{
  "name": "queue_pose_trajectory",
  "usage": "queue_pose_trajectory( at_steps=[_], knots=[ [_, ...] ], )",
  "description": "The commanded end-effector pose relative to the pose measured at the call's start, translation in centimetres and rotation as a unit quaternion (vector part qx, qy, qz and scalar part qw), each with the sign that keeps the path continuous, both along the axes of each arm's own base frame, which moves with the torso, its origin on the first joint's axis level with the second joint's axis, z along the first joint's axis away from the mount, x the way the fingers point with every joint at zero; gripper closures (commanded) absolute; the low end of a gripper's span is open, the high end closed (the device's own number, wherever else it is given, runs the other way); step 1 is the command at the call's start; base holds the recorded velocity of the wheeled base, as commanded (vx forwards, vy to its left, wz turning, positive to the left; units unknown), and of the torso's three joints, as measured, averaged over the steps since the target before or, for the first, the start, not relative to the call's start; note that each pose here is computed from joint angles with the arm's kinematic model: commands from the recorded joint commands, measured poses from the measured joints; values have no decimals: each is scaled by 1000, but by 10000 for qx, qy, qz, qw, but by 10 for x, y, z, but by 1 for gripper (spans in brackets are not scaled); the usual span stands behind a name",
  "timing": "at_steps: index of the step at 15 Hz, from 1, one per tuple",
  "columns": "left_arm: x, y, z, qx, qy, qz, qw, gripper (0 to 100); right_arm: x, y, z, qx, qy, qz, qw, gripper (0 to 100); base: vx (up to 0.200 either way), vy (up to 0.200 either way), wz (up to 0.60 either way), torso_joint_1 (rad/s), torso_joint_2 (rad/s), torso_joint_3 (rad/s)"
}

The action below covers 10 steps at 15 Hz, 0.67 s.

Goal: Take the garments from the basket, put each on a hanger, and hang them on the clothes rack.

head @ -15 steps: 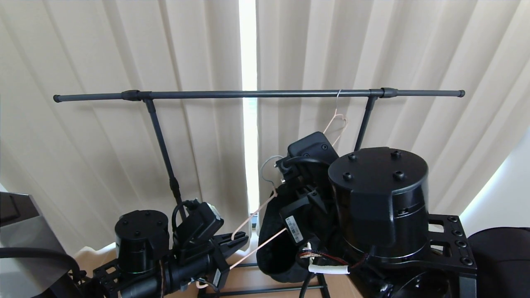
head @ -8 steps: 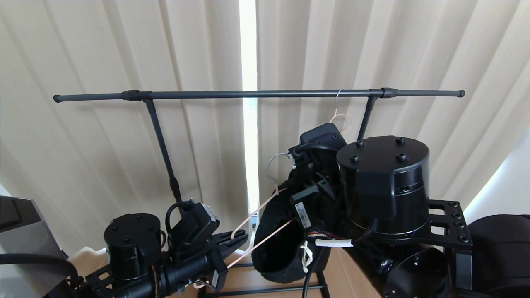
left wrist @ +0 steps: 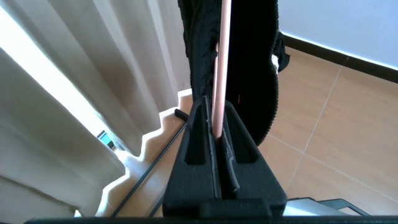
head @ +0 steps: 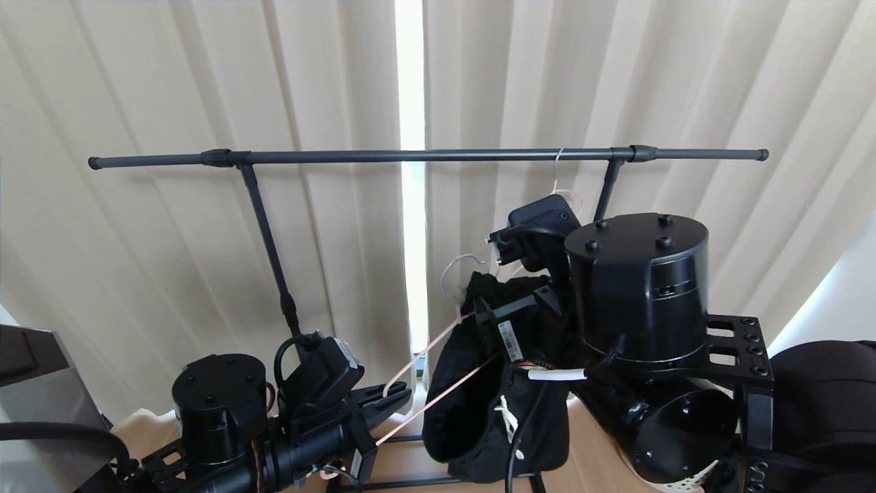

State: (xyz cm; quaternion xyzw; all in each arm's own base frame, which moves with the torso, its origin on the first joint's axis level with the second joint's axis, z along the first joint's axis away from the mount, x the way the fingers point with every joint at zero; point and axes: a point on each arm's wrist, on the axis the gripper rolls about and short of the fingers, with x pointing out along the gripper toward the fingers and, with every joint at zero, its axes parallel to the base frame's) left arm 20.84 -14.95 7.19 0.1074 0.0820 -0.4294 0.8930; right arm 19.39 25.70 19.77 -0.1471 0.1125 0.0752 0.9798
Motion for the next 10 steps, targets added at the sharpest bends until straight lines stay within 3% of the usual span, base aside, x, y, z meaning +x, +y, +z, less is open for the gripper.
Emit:
queue_pose_trajectory(
  at_steps=[1, 10],
  knots=[
    [-1, 0, 0, 6, 11, -8, 10000, 100, 2, 2, 0, 16, -8, -9, 10000, 0, 0, 0, 0, 0, 0, 0],
    [1, -2, 1, -150, -19, 4, 9999, 100, 3, 5, -6, 2, -10, 3, 10000, 0, 0, 0, 0, 0, 0, 0]
  ],
)
